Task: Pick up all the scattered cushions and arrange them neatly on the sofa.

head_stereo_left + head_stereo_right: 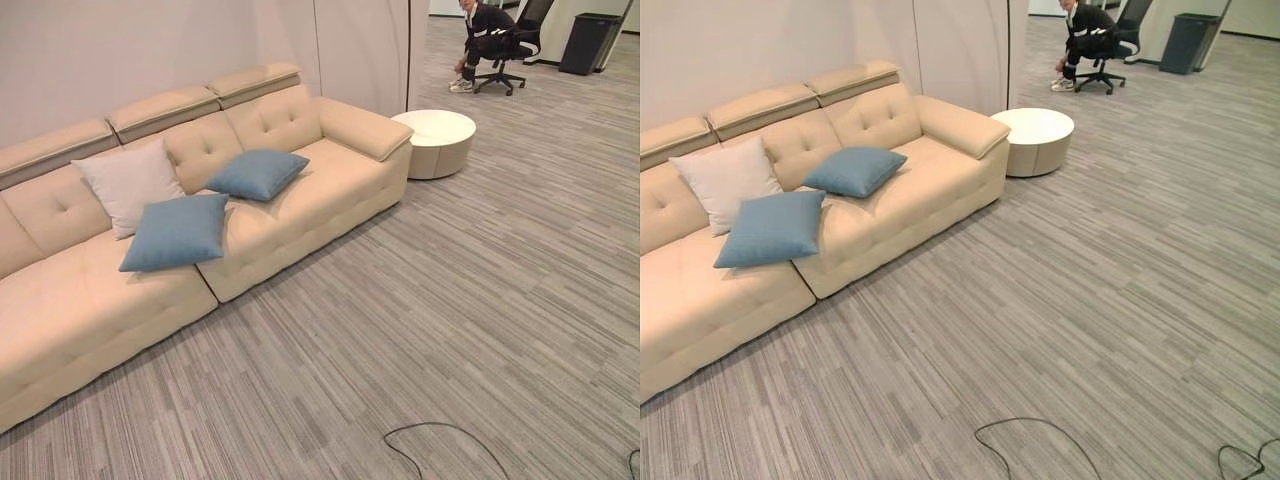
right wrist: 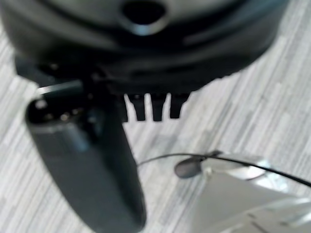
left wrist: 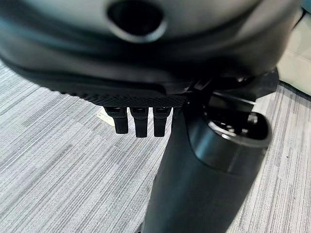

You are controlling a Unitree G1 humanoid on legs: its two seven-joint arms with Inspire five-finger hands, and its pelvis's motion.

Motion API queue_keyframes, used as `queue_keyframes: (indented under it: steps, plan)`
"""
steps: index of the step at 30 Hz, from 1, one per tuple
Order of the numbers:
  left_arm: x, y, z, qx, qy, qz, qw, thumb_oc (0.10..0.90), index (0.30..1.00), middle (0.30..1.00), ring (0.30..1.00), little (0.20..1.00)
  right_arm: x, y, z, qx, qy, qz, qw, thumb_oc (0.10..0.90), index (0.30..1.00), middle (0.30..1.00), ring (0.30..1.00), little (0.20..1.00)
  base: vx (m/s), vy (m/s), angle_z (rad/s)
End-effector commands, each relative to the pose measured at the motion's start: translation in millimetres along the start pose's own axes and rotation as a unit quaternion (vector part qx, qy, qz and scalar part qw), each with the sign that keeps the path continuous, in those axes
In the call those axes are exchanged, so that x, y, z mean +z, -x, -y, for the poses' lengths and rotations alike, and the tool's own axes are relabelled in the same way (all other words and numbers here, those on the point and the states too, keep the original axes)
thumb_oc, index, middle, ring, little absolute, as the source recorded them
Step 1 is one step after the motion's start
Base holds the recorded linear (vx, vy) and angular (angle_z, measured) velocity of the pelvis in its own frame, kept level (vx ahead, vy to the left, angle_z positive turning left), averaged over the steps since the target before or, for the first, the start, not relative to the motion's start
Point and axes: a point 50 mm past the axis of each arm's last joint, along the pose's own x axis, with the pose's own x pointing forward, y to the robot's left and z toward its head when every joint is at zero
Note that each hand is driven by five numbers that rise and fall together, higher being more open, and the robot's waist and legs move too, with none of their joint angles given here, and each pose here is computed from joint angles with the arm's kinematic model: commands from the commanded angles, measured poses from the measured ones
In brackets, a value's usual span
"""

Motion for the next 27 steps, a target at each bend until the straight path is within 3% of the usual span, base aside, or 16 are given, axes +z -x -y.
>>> queue_keyframes:
  steps: [1, 18, 27]
  plan:
    - [17, -2, -17, 0.023, -0.012, 0.016, 1.000, 0.800, 0.900, 0.900, 0.900, 0.900, 5, 0, -15, 0.017, 0.025, 0.002, 1.000, 0.800, 0.900, 0.900, 0.900, 0.900, 0.02, 0.003, -0.04]
    - [9, -2, -21, 0.009, -0.042, 0.001, 0.999, 0.800, 0.900, 0.900, 0.900, 0.900, 3, 0, -16, 0.030, 0.097, 0.004, 0.995, 0.800, 0.900, 0.900, 0.900, 0.900, 0.01, -0.006, -0.04]
    - [36, -2, -14, 0.007, -0.047, 0.044, 0.998, 0.800, 0.900, 0.900, 0.900, 0.900, 8, 1, -28, 0.043, 0.092, 0.011, 0.995, 0.800, 0.900, 0.900, 0.900, 0.900, -0.01, 0.008, 0.01]
